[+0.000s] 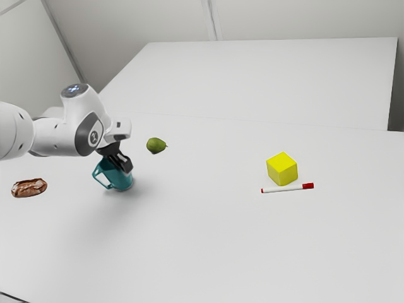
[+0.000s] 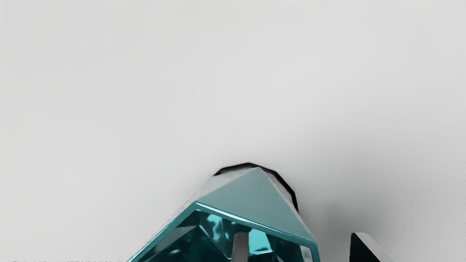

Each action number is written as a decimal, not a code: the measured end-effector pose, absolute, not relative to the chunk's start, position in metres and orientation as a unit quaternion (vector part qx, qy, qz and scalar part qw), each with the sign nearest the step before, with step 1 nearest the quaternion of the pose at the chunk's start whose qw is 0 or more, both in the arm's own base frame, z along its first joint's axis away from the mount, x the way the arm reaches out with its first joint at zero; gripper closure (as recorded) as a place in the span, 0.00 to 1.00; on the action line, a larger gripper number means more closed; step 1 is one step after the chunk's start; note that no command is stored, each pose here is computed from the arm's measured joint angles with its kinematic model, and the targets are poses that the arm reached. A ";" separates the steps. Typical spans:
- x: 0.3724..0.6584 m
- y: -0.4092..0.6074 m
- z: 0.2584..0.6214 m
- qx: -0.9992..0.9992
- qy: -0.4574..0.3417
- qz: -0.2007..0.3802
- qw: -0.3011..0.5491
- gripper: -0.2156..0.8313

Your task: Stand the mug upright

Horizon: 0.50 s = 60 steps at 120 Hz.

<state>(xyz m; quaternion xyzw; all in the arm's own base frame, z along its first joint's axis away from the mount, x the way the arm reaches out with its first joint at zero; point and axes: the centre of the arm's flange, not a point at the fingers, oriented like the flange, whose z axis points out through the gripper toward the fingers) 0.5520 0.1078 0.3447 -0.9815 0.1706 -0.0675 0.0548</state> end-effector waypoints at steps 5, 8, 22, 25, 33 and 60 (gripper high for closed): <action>0.552 0.108 0.346 -0.983 0.163 -0.070 0.054 0.49; 0.553 0.108 0.347 -0.983 0.159 -0.072 0.054 0.46; 0.556 0.109 0.359 -0.985 0.142 -0.085 0.054 0.35; 0.557 0.109 0.365 -0.985 0.138 -0.090 0.054 0.34; 0.570 0.113 0.403 -0.984 0.130 -0.109 0.056 0.30; 0.583 0.102 0.577 -0.987 0.102 -0.120 0.039 0.24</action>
